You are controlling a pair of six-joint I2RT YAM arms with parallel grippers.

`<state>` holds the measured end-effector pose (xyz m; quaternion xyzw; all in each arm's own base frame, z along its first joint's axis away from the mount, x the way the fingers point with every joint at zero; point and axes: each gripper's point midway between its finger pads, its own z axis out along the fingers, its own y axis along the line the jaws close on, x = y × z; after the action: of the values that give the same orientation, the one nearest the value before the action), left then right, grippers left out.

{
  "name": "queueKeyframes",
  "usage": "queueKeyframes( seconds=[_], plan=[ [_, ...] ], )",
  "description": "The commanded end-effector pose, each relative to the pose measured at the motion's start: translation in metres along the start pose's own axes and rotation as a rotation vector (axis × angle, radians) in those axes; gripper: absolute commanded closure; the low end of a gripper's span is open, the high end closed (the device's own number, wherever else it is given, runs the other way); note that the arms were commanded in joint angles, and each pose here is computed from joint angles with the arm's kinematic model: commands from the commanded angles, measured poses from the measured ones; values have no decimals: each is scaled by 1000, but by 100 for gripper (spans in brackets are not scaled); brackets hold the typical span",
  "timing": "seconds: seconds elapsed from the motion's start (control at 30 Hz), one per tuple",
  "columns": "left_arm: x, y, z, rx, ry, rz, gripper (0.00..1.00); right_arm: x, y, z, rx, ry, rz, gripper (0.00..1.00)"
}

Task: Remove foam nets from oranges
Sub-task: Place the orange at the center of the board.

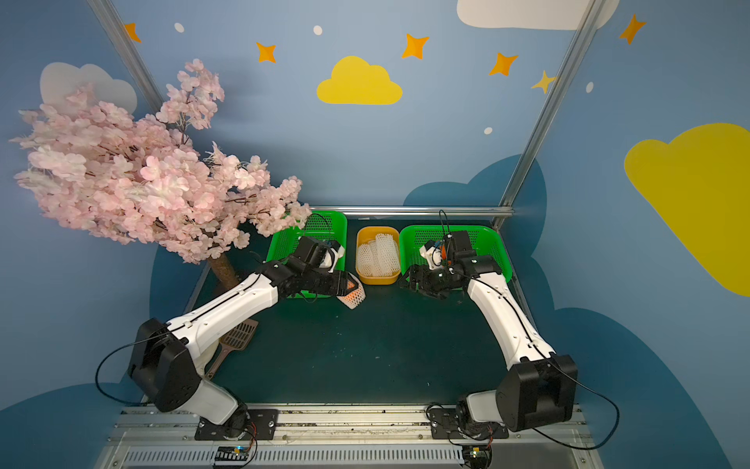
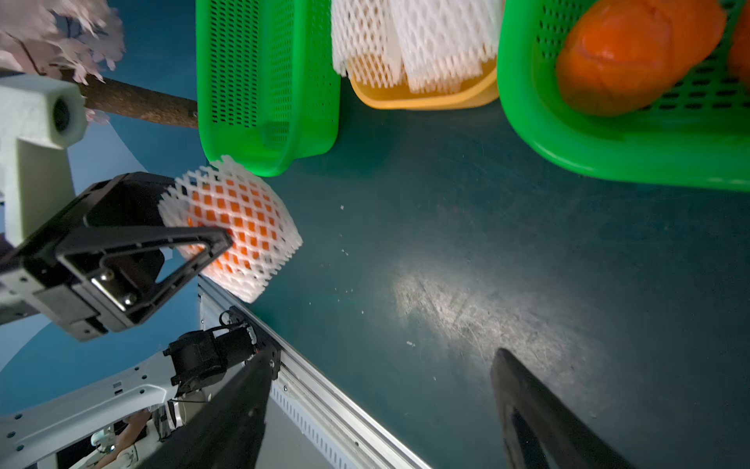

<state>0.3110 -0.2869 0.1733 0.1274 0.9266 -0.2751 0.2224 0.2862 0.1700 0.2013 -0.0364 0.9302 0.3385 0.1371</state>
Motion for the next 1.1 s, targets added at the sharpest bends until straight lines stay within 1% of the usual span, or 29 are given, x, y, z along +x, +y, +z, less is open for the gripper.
queueKeyframes(
  seconds=[0.0,0.13,0.27,0.37,0.43,0.5,0.57,0.7,0.77,0.87,0.93,1.07],
  plan=[
    [32,12,21,-98,50,92,40,10,1,-1,-18,-7,18,16],
    [56,6,52,-117,86,183,39,19,-10,6,2,6,38,16],
    [80,-1,83,-114,184,246,39,28,-17,11,20,46,52,16],
    [97,0,104,-118,281,245,37,36,-20,16,15,87,64,16],
    [102,1,109,-124,311,236,31,41,-21,18,13,108,74,16],
    [97,2,103,-147,294,214,22,45,-24,21,11,119,78,16],
    [88,1,92,-140,257,185,15,49,-25,23,4,121,82,16],
    [69,-16,63,-6,189,114,11,54,-25,28,-30,124,76,16],
    [65,-28,49,96,164,81,0,56,-23,34,-59,133,68,16],
    [63,-32,32,180,134,35,0,57,-18,47,-96,149,43,16],
    [64,-24,24,199,123,-17,0,57,-13,57,-123,170,24,16],
    [62,-14,8,301,60,-124,1,56,4,79,-164,197,-66,16]
  ],
)
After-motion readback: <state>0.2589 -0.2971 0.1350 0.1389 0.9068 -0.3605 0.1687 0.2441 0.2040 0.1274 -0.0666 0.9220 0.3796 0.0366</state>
